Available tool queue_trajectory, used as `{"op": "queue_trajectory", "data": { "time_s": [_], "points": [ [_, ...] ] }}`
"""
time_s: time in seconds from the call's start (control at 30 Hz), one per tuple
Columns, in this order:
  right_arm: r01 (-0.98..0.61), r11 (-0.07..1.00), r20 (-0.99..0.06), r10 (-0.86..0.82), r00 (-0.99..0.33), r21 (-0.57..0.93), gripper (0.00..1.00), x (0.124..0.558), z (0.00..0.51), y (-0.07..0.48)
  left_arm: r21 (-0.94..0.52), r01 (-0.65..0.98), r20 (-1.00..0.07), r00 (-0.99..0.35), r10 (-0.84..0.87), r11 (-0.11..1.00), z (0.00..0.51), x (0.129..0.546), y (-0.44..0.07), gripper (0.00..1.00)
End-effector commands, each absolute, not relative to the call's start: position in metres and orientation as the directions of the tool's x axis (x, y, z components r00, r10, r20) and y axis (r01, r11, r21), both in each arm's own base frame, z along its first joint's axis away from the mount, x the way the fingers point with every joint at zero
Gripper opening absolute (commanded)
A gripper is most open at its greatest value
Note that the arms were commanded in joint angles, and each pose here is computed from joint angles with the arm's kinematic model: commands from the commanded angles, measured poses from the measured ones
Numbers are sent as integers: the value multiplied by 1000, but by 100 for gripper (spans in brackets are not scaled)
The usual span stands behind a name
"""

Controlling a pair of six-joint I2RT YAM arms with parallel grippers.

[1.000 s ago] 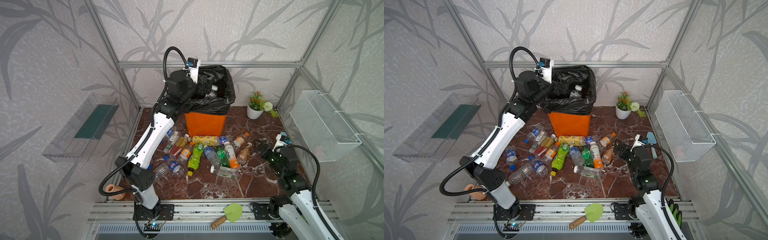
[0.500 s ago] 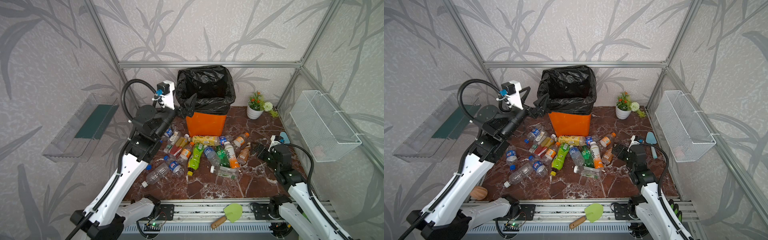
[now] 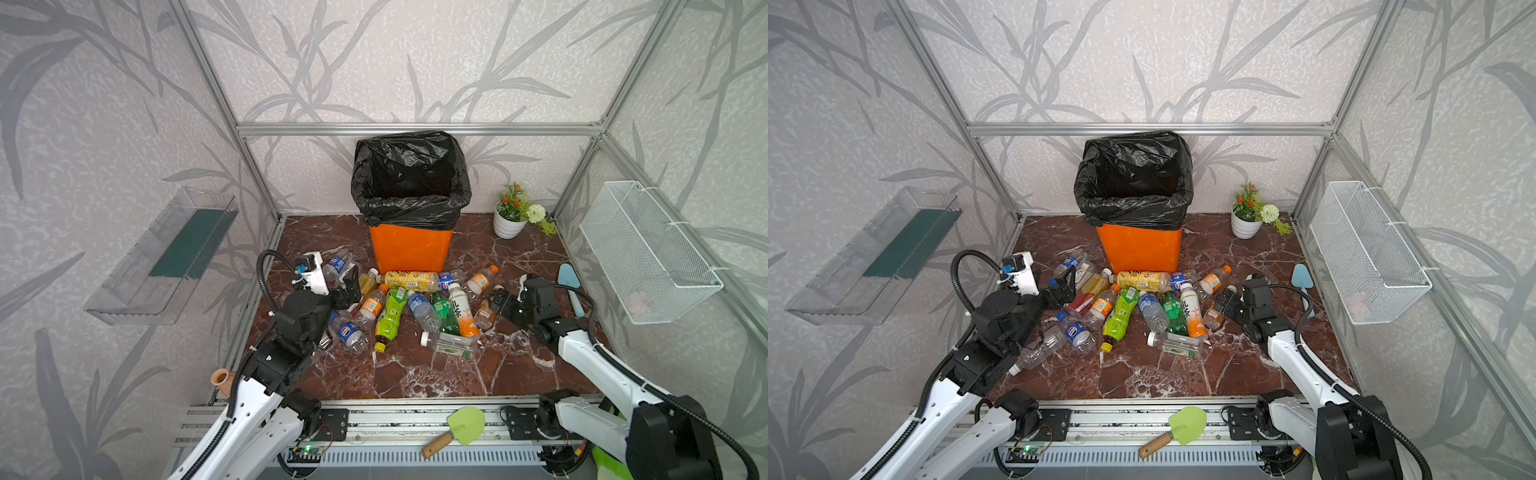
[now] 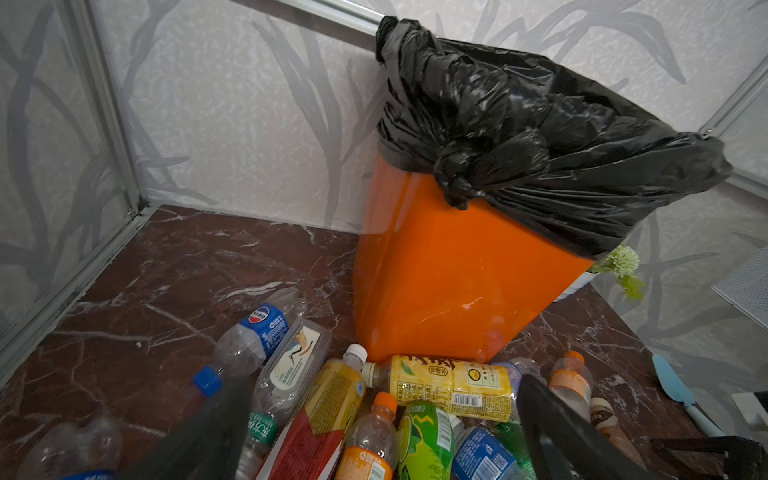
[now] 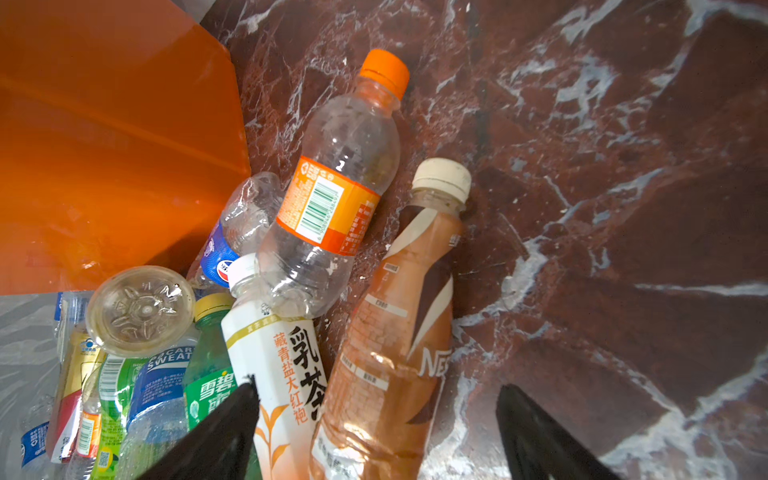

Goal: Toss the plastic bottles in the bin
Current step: 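Lower the left gripper to the pile while the right gripper reaches for Nescafe, then grasp the brown Nescafe coffee bottle with the right gripper and lift it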

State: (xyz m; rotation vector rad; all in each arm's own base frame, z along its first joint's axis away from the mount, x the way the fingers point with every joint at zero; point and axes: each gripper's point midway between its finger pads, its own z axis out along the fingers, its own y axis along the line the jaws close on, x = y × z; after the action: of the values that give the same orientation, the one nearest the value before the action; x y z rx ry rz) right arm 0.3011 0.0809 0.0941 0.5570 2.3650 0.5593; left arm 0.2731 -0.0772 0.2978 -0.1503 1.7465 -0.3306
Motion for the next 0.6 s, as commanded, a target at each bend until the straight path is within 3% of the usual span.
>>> {"op": "queue_trajectory", "data": {
  "time_s": [0.0, 0.27, 0.57],
  "points": [
    [247, 830, -460, 496, -736, 501, 89, 304, 88, 88, -349, -3, -921, -184, -343, 937, 296, 271, -62, 99],
    [263, 861, -442, 459, -771, 434, 84, 309, 72, 86, -357, -5, -909, -229, -349, 934, 285, 276, -69, 99],
    [280, 861, -384, 452, -805, 425, 84, 310, 52, 92, -355, 7, -912, -225, -344, 935, 287, 275, -69, 99]
  ]
}}
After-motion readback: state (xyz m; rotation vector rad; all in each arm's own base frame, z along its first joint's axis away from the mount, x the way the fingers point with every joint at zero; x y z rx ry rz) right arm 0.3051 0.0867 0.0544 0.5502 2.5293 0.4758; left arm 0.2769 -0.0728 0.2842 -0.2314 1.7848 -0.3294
